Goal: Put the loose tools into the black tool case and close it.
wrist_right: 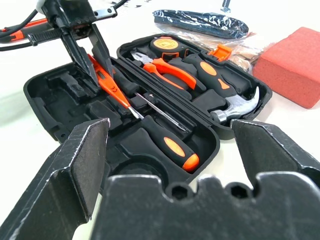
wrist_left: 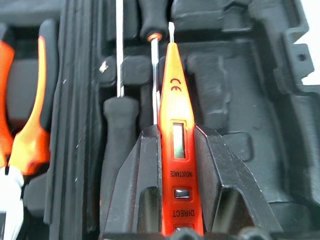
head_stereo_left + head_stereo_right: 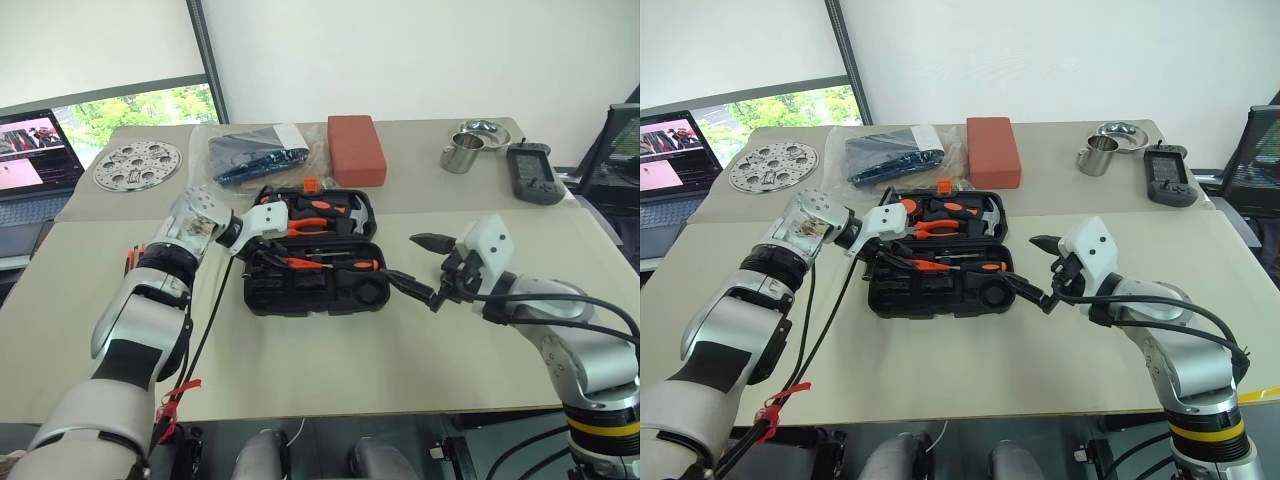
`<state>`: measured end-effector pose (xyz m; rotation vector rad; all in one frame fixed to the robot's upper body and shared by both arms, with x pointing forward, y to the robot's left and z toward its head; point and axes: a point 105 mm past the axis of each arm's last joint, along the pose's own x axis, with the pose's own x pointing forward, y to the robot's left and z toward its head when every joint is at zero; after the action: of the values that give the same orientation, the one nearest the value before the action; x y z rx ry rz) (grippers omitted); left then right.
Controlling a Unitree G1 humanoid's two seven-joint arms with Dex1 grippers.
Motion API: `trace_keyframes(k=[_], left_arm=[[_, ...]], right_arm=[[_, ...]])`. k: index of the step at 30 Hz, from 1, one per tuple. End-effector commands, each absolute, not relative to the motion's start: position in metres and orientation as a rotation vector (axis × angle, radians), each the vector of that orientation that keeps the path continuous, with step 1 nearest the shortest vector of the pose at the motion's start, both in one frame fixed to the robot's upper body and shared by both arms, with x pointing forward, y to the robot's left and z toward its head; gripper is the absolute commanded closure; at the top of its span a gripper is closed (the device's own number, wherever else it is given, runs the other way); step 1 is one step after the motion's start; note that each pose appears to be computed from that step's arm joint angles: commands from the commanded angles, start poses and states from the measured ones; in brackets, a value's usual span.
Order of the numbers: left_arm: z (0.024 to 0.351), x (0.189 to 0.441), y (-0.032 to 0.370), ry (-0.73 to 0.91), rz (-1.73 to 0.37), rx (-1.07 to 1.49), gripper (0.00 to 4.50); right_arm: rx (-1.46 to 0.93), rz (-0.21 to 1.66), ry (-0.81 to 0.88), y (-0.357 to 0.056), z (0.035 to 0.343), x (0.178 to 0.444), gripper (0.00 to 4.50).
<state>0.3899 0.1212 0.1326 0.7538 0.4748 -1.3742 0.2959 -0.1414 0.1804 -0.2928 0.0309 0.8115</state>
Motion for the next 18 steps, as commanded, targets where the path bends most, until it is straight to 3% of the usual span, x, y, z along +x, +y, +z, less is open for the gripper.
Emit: trace_keyframes(k=[1, 18], left_arm=[[0.137, 0.387, 0.125, 0.477, -1.377, 0.76, 4.03], [0.116, 0.379, 0.124, 0.555, -1.352, 0.69, 4.03]], right_arm=[[-0.319, 0.843, 0.007, -0.137, 0.19, 0.291, 0.0], [-0.309, 0.907, 0.063, -0.134, 0.186, 0.286, 0.0]])
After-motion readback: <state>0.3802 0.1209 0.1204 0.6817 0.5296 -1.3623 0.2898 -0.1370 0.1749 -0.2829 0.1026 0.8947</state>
